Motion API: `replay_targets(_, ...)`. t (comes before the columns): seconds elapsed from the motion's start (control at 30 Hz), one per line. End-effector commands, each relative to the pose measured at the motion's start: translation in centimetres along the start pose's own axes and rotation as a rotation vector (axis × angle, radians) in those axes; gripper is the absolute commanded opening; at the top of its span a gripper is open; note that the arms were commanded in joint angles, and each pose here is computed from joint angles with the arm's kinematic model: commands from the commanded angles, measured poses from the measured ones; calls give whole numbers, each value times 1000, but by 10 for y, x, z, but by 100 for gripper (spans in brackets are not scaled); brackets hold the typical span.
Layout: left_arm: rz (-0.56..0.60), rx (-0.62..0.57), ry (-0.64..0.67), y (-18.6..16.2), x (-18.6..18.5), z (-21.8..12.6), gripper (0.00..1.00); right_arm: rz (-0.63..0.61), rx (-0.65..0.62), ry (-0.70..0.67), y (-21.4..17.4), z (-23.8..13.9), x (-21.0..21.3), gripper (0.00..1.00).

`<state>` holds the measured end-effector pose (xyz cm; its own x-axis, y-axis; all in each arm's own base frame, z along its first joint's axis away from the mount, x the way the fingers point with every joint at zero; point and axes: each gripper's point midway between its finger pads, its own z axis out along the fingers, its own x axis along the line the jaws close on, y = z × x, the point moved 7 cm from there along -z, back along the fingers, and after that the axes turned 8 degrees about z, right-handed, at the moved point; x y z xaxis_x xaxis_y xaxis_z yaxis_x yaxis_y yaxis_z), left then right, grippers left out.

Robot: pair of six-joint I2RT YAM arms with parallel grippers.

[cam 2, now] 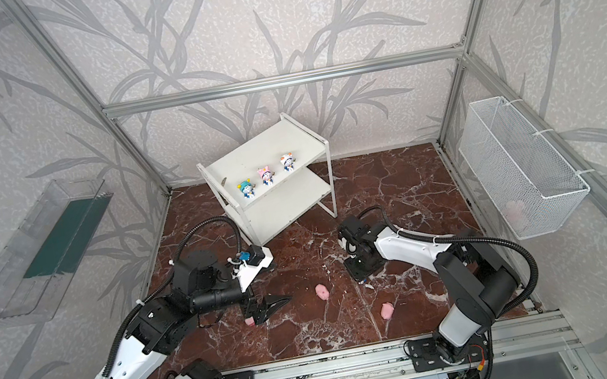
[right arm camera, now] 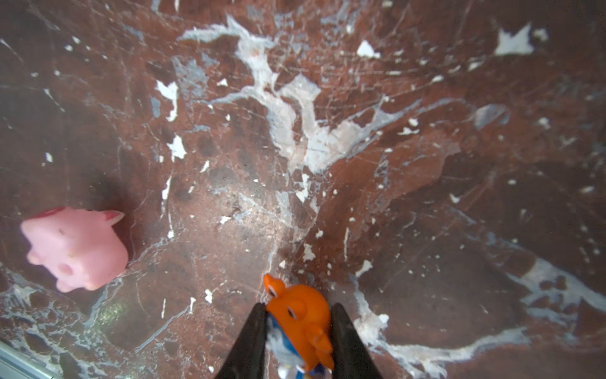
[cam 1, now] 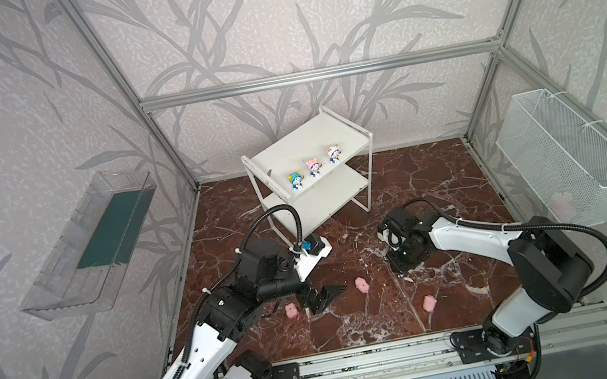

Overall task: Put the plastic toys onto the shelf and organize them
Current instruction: 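Carry the crab-hooded Doraemon up toward the top shelf with the right gripper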

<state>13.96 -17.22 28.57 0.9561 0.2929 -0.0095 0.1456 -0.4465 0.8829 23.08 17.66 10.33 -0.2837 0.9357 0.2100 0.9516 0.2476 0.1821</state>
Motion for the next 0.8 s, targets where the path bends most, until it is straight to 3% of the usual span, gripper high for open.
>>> replay_targets(0.0, 12, 2, 4, 4, -3, -5, 99, -23, -38, 37, -1, -9, 5, 22)
replay_targets(0.13, 35, -10, 61, 5, -2, -10, 99, -69, -120, 129, 8, -23, 17, 22)
replay_targets(0.43, 41, -43, 361, 19, 23, -30, 99, -311, -426, 360, 43, -86, 56, 23)
replay_targets(0.6, 53, -56, 505, 37, 34, -45, 99, -390, -650, 379, 69, -139, 68, 24)
replay_targets(0.77, 94, -91, 567, 58, 37, -60, 99, -401, -796, 418, 98, -195, 68, 23)
